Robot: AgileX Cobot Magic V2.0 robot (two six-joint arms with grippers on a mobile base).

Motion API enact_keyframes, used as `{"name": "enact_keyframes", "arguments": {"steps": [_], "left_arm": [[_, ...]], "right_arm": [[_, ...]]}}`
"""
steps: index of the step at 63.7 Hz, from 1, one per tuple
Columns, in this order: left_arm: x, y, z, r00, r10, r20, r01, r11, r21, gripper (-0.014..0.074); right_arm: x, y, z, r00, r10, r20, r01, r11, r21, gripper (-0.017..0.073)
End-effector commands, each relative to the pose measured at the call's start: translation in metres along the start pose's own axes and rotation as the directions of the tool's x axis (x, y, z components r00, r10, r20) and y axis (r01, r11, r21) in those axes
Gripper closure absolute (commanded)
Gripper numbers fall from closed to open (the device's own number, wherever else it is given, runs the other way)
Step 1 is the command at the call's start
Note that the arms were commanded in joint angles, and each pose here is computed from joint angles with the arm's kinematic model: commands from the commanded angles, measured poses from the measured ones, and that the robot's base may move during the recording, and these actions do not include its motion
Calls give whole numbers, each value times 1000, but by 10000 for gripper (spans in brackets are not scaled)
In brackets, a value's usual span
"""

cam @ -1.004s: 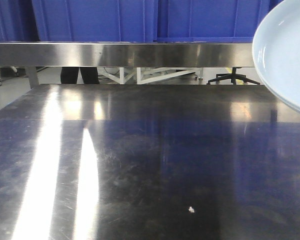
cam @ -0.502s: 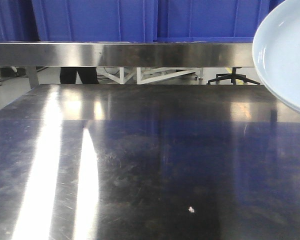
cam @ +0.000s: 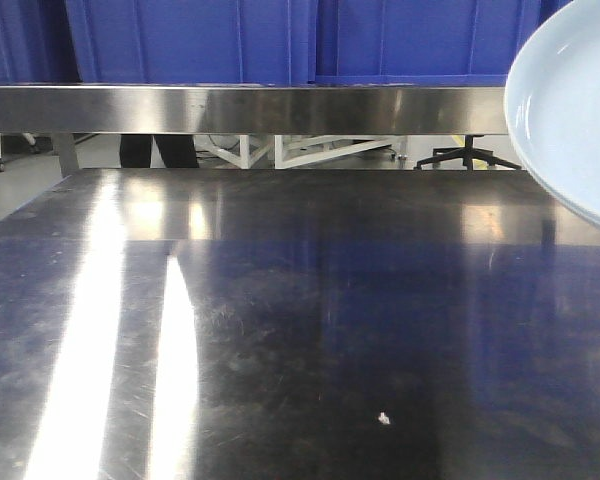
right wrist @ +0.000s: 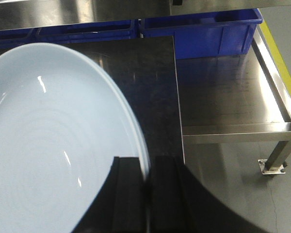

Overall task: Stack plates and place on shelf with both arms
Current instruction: 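Hold the stacked plates raised in the right gripper, then drive the base away from the table holding the plates in the right gripper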

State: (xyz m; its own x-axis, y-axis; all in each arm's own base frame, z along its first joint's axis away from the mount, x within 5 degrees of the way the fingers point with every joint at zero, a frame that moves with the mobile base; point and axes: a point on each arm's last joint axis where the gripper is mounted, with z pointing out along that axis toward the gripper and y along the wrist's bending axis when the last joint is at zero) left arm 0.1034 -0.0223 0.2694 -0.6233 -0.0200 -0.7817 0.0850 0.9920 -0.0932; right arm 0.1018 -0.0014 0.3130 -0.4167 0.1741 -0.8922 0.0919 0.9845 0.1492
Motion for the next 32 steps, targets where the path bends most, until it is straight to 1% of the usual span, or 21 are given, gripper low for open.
{"name": "enact_keyframes", "arguments": {"steps": [1, 32], "left_arm": [[-13, -3, -5, 997, -5, 82, 3, 1000, 23, 505], [-13, -3, -5, 997, -5, 82, 3, 1000, 23, 505]], "right_arm": [[-17, 3, -6, 993, 3, 118, 0, 1000, -23, 510], [-17, 3, -6, 993, 3, 118, 0, 1000, -23, 510]]}}
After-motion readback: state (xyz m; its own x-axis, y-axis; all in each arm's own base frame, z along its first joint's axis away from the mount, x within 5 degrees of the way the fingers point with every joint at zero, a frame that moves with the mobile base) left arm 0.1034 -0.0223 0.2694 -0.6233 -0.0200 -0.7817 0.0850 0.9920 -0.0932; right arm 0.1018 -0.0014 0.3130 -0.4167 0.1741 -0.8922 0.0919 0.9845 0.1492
